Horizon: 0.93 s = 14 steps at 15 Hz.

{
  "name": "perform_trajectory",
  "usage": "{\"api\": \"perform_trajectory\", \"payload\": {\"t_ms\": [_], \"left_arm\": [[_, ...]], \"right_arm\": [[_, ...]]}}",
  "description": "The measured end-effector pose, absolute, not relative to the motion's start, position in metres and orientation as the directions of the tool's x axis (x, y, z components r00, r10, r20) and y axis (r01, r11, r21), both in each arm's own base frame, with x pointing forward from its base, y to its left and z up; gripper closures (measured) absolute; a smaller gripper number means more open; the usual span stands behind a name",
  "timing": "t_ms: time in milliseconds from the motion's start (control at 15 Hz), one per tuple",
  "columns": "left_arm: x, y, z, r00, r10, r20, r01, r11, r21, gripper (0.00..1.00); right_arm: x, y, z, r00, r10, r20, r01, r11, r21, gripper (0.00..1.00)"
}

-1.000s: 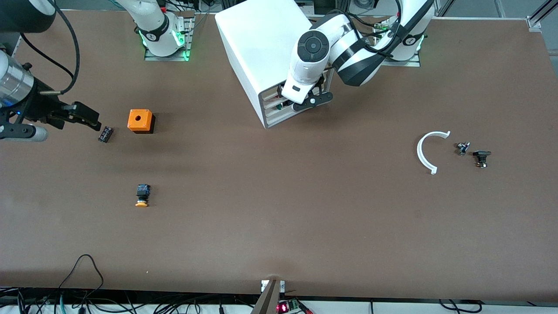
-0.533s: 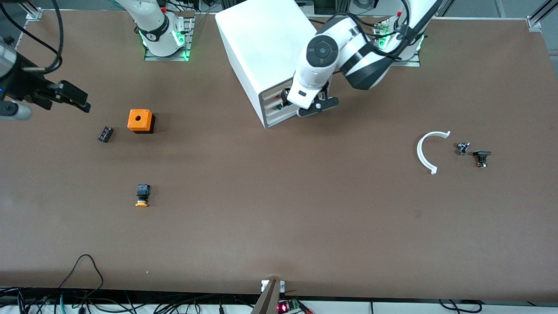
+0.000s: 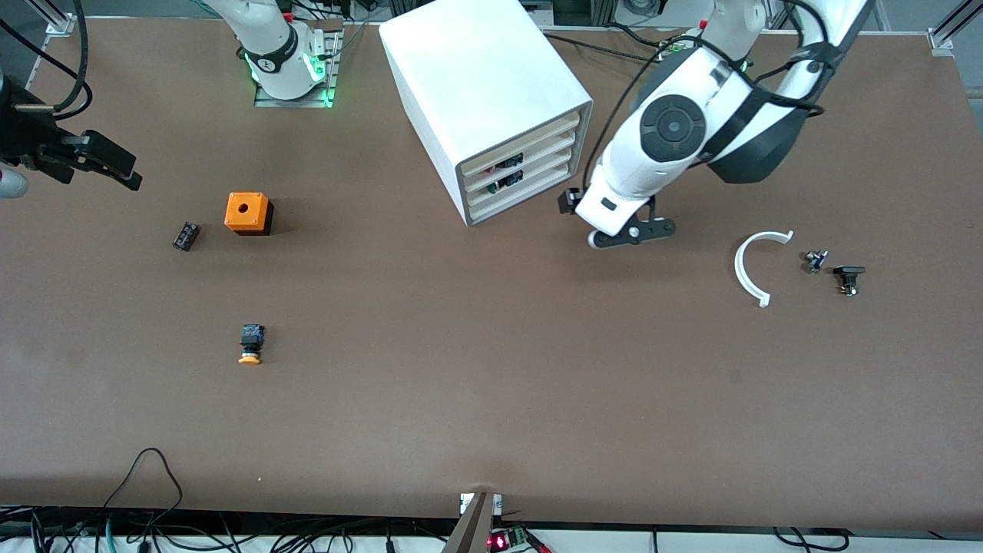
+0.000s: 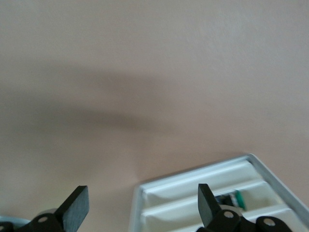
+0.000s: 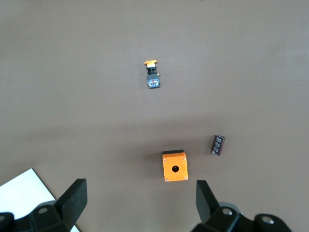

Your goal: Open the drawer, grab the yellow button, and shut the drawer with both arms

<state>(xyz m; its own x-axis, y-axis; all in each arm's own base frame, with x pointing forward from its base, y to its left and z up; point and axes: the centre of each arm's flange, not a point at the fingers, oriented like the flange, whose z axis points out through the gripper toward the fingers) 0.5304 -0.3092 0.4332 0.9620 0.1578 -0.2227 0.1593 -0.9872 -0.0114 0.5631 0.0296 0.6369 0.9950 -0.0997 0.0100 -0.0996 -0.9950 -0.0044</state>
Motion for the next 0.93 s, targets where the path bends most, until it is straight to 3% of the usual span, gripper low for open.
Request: {"api": "perform_trajectory", "payload": {"t_ms": [933], "left_arm": [[0.592, -0.131, 0.528, 0.974, -0.118, -0.195, -0.126, -0.991, -0.031, 0.00]], "right_arm": [[0.572, 0.029, 0.632, 0.995, -0.097, 0.017, -0.097, -0.995, -0.006, 0.00]]}}
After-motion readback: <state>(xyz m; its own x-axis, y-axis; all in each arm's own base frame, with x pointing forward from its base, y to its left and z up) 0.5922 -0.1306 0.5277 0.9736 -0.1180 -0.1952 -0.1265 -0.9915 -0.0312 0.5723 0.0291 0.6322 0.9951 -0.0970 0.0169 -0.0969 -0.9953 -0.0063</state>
